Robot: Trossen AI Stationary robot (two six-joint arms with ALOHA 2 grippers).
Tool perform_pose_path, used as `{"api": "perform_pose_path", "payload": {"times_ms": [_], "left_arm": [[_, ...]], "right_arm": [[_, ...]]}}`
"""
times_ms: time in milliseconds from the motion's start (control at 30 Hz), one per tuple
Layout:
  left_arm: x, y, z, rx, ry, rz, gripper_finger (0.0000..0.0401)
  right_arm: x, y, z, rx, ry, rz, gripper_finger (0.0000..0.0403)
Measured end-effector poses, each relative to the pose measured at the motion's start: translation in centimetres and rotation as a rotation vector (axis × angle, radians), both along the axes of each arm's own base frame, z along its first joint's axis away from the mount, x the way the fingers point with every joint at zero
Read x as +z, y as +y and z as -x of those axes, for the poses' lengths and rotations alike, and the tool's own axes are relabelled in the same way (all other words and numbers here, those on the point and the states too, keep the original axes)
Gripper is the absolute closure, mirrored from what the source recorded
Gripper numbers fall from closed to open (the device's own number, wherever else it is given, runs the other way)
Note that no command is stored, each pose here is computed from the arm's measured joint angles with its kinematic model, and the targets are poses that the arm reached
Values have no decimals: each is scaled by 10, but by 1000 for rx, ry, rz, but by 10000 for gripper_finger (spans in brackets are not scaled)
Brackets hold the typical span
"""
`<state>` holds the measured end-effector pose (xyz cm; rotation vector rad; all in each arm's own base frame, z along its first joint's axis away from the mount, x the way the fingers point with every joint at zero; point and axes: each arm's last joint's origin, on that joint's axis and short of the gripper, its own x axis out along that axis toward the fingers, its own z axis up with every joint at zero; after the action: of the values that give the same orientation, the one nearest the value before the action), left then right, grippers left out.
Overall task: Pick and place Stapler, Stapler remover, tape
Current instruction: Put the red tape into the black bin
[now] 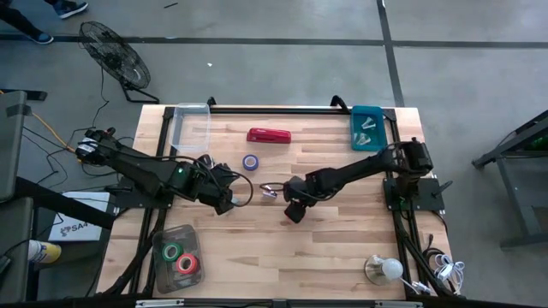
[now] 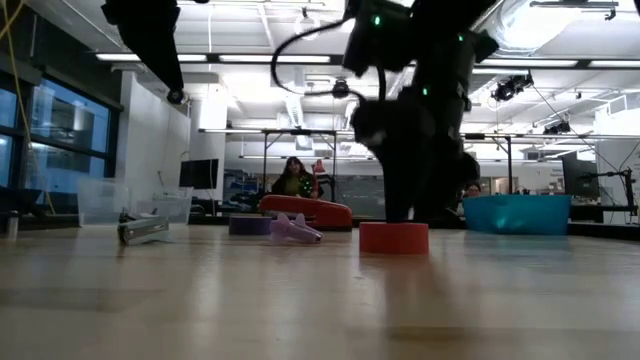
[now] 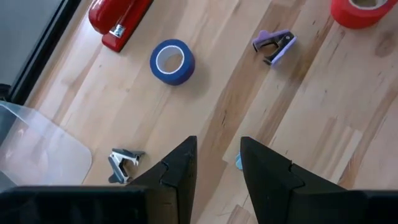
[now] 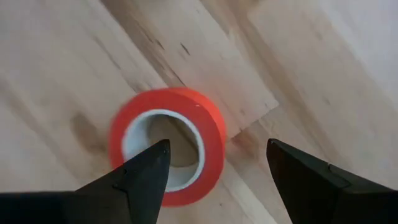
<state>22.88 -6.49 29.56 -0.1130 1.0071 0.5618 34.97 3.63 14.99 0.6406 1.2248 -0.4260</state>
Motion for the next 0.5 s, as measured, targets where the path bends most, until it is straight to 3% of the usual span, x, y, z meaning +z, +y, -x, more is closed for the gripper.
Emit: {"api": "perform_pose_path", "payload": {"times_ms": [300, 500], "left_arm": [[0, 0, 0, 1, -5, 0, 281], [0, 0, 0, 1, -5, 0, 281]], "right_arm": [[-14, 0, 0, -53, 59, 37, 146], [-14, -7, 1, -37, 74, 50, 195]]}}
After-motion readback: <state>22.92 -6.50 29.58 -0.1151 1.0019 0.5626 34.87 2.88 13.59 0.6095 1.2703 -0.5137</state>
